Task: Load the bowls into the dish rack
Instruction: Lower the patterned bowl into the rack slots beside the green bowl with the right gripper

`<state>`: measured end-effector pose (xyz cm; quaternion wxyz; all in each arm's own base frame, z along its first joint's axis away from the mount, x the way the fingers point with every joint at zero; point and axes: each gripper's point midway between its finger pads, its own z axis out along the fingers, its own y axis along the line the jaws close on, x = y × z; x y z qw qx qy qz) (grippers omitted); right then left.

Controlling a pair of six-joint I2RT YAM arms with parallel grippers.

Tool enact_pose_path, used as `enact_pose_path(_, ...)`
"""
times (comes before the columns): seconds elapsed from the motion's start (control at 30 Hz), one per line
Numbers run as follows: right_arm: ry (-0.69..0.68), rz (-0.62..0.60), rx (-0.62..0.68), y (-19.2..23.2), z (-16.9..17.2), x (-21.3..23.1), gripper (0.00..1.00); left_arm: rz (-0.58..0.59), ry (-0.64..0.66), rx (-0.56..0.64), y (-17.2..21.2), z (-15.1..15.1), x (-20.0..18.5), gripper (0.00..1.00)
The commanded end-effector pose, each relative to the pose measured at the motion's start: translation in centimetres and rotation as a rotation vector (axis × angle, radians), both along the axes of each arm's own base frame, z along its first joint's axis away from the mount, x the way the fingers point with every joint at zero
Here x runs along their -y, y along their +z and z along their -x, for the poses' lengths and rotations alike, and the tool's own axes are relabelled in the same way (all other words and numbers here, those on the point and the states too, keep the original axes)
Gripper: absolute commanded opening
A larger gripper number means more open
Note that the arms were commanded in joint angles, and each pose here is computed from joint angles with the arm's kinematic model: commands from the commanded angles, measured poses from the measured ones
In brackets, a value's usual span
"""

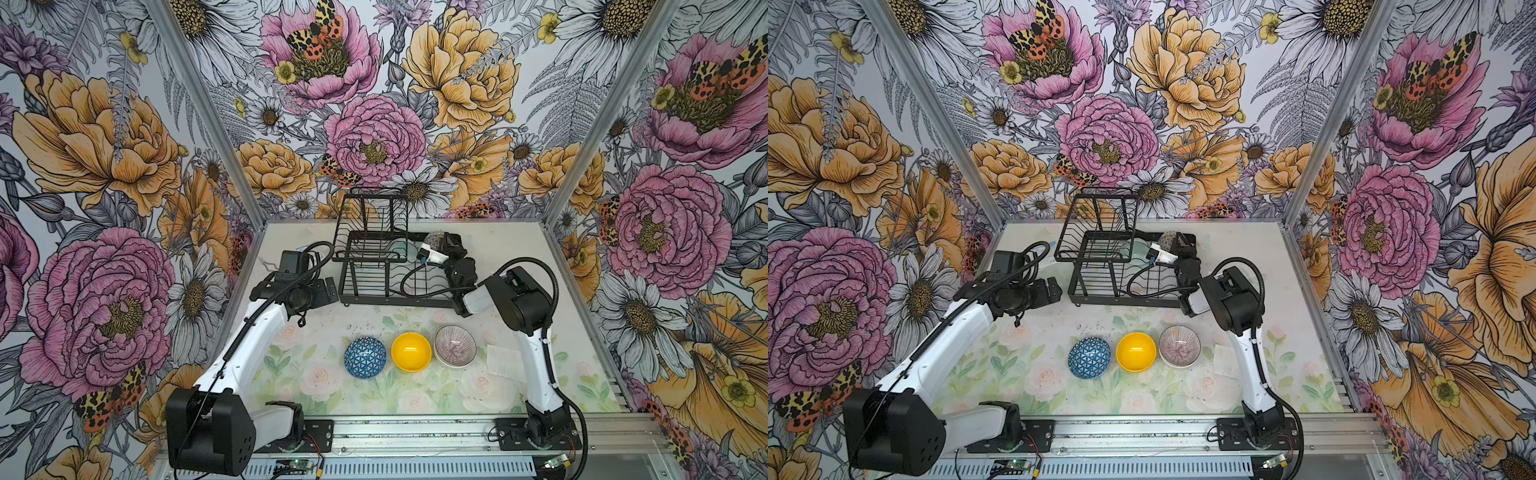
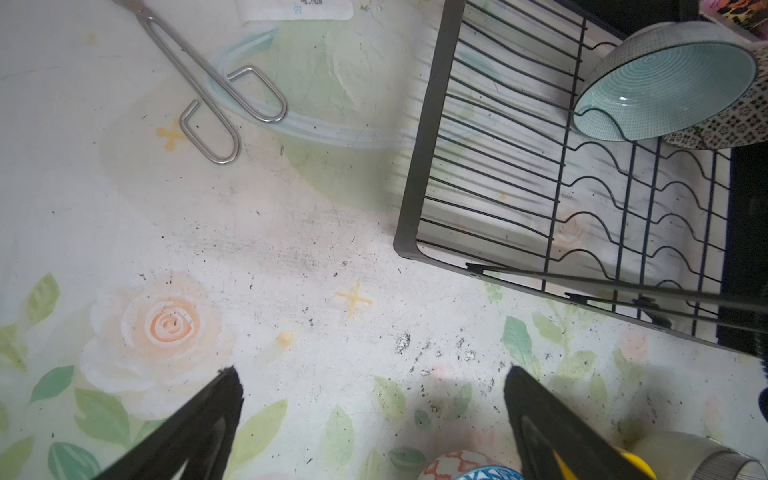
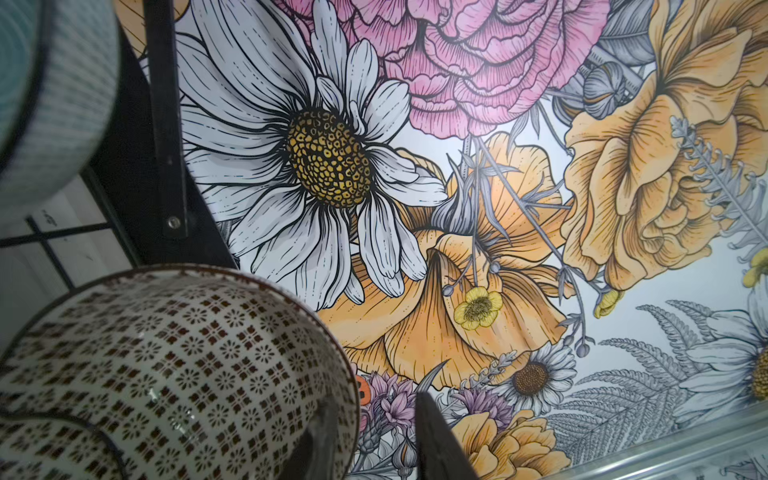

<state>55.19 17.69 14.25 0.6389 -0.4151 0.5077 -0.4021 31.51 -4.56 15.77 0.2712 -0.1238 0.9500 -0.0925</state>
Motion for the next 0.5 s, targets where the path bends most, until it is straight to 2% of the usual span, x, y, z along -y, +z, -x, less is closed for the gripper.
enact_pose_path(0.0, 0.001, -0.064, 0.091, 4.4, 0.4, 0.0, 0.47, 0.009, -0.029, 0.041, 0.8, -0.6, 0.5, 0.99)
enact_pose_path(0.13, 0.0, -0.068, 0.097, 5.0, 0.9, 0.2, 0.84, 0.007, -0.028, 0.054, 1.1, -0.3, 0.4, 0.99)
enact_pose_path(0.2, -0.004, -0.074, 0.097, 5.3, 1.2, 0.4, 0.96, 0.006, -0.028, 0.057, 1.2, -0.2, 0.4, 0.99)
enact_pose_path(0.23, -0.004, -0.077, 0.095, 5.5, 1.5, 0.4, 0.99, 0.007, -0.031, 0.061, 1.3, -0.1, 0.4, 0.99)
enact_pose_path(0.47, -0.015, -0.111, 0.097, 6.8, 3.2, 0.4, 0.99, 0.007, -0.041, 0.076, 1.6, 0.4, 0.6, 0.99)
